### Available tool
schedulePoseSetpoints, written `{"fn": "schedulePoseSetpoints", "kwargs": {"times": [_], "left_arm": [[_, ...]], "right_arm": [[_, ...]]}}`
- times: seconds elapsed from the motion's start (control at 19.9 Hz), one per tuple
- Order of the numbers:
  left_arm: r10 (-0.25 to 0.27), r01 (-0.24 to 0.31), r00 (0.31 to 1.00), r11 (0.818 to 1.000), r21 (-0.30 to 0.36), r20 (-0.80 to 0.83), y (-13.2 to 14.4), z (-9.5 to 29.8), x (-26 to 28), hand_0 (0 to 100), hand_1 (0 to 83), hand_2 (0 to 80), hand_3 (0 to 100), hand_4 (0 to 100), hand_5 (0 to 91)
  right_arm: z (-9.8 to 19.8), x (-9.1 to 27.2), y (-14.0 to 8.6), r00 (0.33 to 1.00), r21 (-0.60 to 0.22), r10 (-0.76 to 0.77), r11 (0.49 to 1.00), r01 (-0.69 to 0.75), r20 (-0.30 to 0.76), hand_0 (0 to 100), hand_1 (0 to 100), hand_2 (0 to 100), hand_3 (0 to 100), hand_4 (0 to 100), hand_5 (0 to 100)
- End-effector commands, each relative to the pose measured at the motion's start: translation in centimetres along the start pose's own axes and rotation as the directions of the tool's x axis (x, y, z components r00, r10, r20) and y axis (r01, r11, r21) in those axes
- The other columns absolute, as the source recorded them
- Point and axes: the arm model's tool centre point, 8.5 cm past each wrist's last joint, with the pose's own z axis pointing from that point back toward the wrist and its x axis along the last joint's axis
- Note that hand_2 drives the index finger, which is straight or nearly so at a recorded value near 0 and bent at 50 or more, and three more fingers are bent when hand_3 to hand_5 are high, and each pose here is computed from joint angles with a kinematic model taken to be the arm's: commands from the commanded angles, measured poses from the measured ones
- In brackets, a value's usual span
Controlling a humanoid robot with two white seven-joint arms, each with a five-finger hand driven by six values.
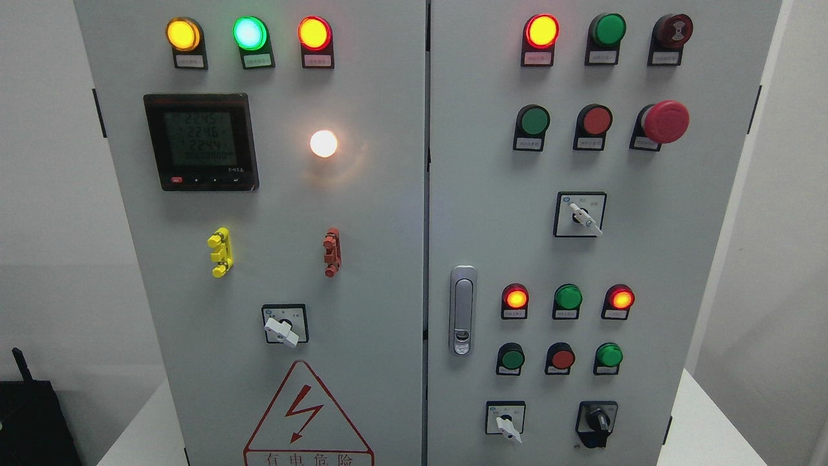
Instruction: Trip black knob to open circuit
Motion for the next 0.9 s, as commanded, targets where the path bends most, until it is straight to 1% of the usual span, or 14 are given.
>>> {"fn": "schedulePoseSetpoints", "kwargs": {"times": [0.0,0.4,0.55,0.7,0.85], "left_arm": [[0.005,-0.005,1.000,1.000,0.000,0.006,0.0,0.0,0.2,12,38.9,0.0,0,0,0.0],[0.005,-0.005,1.000,1.000,0.000,0.006,0.0,0.0,0.2,12,38.9,0.0,0,0,0.0],[0.005,-0.005,1.000,1.000,0.000,0.004,0.0,0.0,0.1,12,38.9,0.0,0,0,0.0],[0.005,-0.005,1.000,1.000,0.000,0.006,0.0,0.0,0.2,12,38.9,0.0,0,0,0.0],[0.005,-0.005,1.000,1.000,0.000,0.006,0.0,0.0,0.2,12,38.9,0.0,0,0,0.0]], "right_arm": [[0.0,0.3,0.2,1.000,0.007,-0.012,1.000,0.012,0.009,0,24,0,0,0,0],[0.0,0.7,0.2,1.000,0.006,-0.020,1.000,0.020,0.019,0,23,0,0,0,0],[-0.1,2.0,-0.3,0.997,-0.004,-0.052,0.999,0.052,0.057,0,23,0,0,0,0],[0.1,3.7,-0.4,0.990,0.016,-0.073,0.997,0.072,0.120,0,22,0,0,0,0],[0.6,4.7,-0.8,0.978,0.008,-0.084,0.996,0.084,0.190,0,21,0,0,0,0]]}}
